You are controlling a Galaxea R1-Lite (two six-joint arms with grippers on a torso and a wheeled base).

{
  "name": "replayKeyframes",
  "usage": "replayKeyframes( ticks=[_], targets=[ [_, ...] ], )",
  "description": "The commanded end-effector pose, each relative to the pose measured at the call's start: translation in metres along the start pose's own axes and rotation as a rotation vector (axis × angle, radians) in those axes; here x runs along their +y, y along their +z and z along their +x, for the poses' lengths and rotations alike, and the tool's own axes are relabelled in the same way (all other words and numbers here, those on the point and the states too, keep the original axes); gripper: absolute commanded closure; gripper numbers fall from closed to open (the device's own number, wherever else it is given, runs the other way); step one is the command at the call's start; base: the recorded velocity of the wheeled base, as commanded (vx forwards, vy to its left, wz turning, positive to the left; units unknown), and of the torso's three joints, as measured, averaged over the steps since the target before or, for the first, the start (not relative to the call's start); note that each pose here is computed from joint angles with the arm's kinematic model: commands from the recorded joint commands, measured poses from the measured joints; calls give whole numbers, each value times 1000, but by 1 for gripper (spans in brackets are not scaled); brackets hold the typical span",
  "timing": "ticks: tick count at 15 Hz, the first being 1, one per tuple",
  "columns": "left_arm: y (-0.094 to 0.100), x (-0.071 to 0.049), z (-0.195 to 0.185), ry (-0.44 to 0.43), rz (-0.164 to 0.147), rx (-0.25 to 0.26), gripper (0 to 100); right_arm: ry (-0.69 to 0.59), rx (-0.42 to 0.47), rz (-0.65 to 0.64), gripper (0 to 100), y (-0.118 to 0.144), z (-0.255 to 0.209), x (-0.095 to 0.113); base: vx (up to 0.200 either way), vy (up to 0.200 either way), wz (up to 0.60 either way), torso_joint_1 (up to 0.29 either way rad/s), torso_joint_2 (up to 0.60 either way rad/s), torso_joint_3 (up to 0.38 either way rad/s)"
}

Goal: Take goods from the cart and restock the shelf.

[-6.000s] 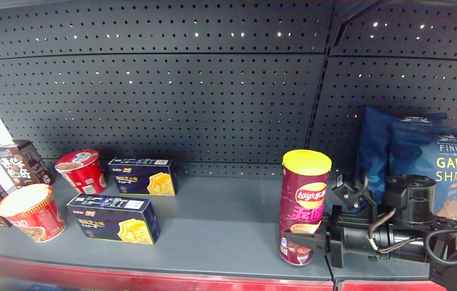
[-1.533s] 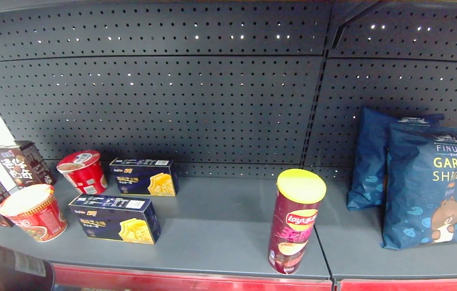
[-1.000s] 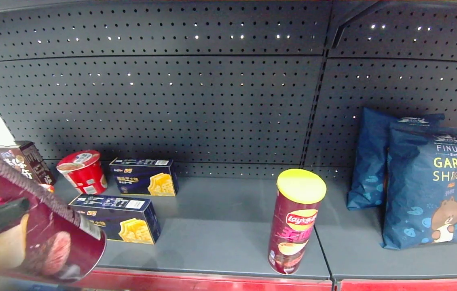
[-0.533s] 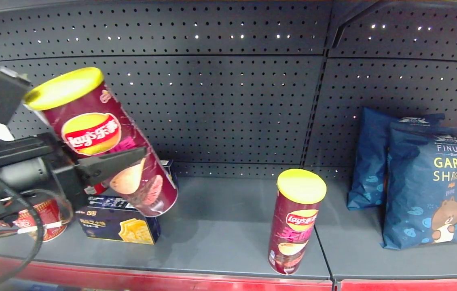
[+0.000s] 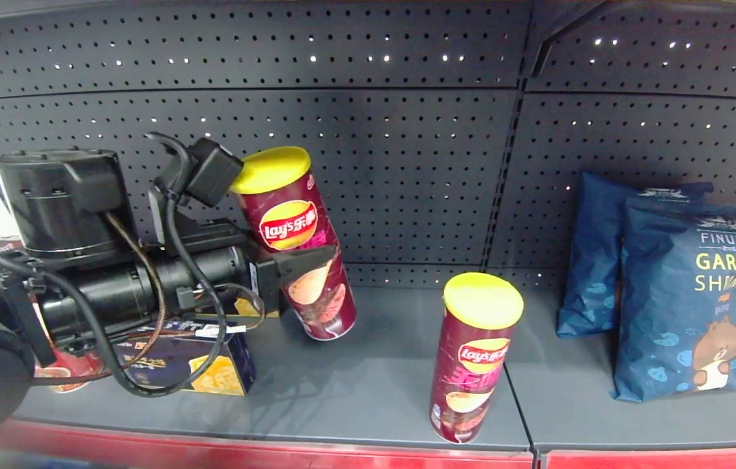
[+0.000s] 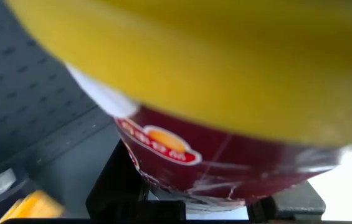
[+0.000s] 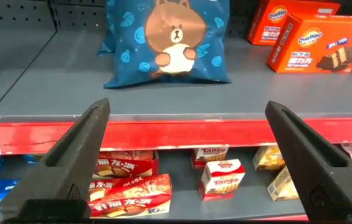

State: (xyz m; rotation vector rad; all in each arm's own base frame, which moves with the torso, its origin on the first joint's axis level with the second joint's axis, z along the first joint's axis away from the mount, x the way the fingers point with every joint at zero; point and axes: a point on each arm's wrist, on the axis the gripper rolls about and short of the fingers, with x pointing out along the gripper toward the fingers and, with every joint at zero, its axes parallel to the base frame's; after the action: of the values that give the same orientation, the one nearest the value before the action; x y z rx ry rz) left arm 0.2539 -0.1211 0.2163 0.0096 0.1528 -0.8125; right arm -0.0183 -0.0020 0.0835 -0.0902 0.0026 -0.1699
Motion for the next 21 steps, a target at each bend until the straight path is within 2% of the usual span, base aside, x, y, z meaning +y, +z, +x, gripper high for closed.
replayKeyframes(
  ticks=[1,3,7,10,11,13,21],
  targets=[
    [-7,1,10,-9,-10,29,100,0,5,-2,0,0,0,0,0,0,0,0,0,0],
    [-11,3,14,-8,-13,40,100,2,5,-2,0,0,0,0,0,0,0,0,0,0],
    [-19,13,38,-7,2,0,100,2,5,-2,0,0,0,0,0,0,0,0,0,0],
    [-23,22,62,-13,2,-4,100,2,5,-14,0,0,0,0,0,0,0,0,0,0],
    [-22,24,71,-24,-4,7,100,3,5,-13,0,0,0,0,0,0,0,0,0,0],
    [-22,20,79,-48,-13,26,100,3,5,-14,0,0,0,0,0,0,0,0,0,0],
    [-39,34,125,-144,-26,54,100,2,5,-14,0,0,0,0,0,0,0,0,0,0]
  ],
)
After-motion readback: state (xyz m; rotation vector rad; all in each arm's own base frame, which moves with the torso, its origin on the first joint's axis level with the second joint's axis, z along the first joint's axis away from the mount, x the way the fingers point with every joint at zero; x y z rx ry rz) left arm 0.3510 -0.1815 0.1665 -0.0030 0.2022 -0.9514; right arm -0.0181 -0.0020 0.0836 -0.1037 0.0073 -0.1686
